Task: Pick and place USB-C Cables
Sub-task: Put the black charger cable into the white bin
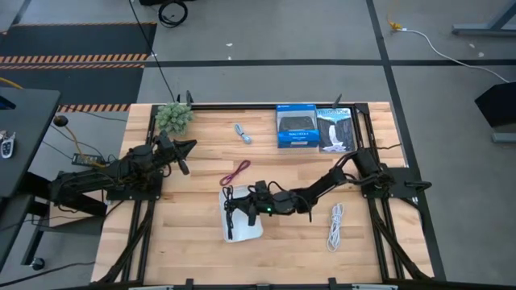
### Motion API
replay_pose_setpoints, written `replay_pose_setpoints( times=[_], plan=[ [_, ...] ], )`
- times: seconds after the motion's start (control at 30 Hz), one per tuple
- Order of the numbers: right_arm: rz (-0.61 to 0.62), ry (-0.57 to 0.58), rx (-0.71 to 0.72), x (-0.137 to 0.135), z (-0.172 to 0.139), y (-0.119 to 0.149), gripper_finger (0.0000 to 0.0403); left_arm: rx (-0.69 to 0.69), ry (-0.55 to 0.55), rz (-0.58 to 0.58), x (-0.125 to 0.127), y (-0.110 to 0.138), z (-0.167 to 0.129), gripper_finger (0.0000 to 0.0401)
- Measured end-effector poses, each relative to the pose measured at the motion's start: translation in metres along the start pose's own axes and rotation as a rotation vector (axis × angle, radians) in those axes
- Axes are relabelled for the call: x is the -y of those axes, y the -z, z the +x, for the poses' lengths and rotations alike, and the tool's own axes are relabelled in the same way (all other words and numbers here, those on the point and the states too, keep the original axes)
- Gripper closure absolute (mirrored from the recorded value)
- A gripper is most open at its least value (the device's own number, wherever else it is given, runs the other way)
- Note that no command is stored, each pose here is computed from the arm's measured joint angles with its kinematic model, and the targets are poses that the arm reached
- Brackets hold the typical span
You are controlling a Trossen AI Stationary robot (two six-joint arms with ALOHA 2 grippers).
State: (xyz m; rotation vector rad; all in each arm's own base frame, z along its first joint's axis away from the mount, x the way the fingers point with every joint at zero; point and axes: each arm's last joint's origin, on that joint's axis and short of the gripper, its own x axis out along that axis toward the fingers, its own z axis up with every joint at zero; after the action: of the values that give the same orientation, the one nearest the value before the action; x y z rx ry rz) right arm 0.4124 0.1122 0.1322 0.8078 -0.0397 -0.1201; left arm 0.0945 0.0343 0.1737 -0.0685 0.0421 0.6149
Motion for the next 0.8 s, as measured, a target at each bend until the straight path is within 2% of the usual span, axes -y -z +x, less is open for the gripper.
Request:
replay_pose_setpoints(
  times=[0.33, 0.5, 0.8],
  plan=[
    [0.048, 0.118, -0.082, 0.017, 0.002, 0.004, 0.0364, 0.000, 0.000, 0.000, 0.000, 0.000, 0.000, 0.0376],
    [0.081, 0.139, -0.127, 0.019, 0.002, 0.005, 0.0356, 0.000, 0.000, 0.000, 0.000, 0.000, 0.000, 0.0376],
    [0.114, 0.133, -0.303, 0.032, 0.006, 0.003, 0.0288, 0.000, 0.000, 0.000, 0.000, 0.000, 0.000, 0.0376]
  ],
)
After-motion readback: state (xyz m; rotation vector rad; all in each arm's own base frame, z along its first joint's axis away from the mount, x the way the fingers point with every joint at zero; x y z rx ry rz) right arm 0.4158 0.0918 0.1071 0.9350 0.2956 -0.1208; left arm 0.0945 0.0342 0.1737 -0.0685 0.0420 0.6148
